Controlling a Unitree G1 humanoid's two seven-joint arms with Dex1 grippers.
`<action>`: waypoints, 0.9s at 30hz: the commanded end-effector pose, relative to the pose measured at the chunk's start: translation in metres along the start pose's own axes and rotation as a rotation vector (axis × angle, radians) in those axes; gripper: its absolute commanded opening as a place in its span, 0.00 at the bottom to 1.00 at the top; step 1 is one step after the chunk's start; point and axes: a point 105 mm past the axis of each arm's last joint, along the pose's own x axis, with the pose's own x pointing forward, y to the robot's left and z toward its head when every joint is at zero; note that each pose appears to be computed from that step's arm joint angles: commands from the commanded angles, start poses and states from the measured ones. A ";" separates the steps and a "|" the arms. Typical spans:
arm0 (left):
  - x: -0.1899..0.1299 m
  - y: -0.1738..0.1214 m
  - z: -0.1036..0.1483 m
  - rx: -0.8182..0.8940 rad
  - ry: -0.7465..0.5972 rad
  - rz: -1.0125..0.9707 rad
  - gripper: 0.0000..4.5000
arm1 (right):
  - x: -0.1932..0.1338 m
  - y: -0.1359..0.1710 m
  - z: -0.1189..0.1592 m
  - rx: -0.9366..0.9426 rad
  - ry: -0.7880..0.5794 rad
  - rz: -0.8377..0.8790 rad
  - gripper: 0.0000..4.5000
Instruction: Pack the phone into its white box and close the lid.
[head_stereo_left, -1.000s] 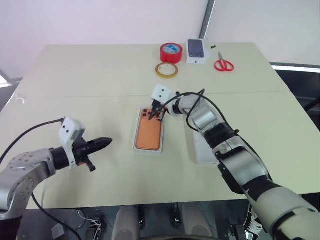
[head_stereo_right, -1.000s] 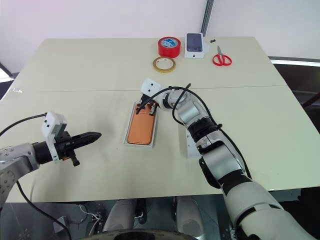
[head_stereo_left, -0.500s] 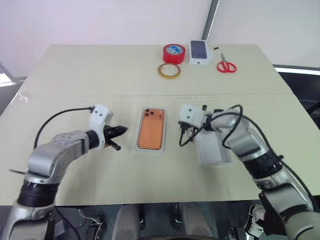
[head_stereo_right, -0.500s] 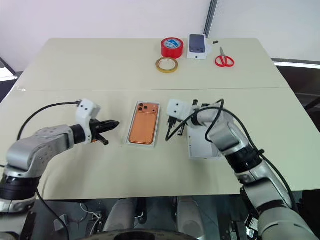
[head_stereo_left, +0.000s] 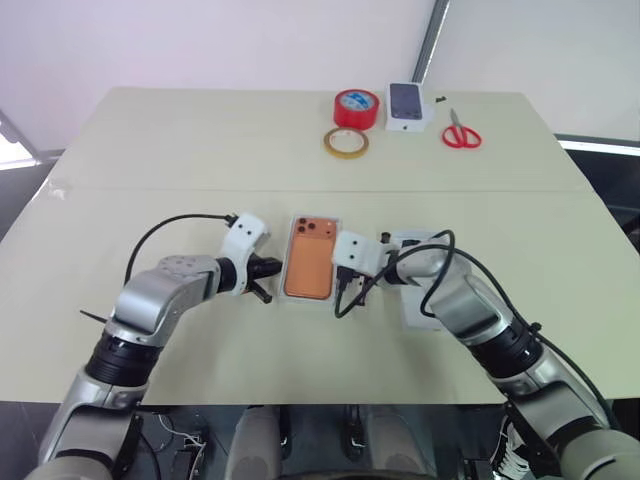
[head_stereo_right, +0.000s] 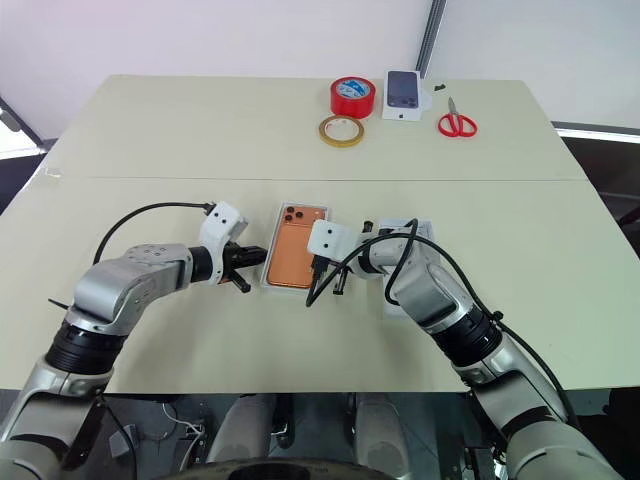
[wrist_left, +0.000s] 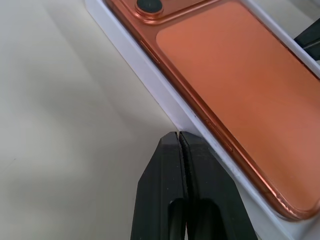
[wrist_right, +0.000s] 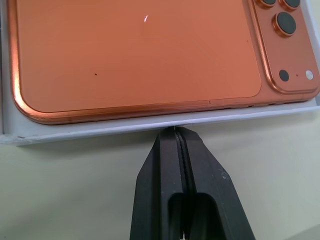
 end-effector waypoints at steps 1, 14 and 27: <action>0.014 -0.035 0.016 0.050 -0.037 -0.131 0.02 | -0.007 0.004 0.016 -0.054 -0.049 0.004 0.00; 0.054 -0.127 0.035 0.119 -0.008 -0.416 0.02 | -0.053 0.015 -0.026 -0.003 0.083 -0.012 0.00; 0.067 -0.178 0.034 0.116 0.061 -0.632 0.02 | -0.089 0.028 -0.067 0.080 0.228 -0.045 0.00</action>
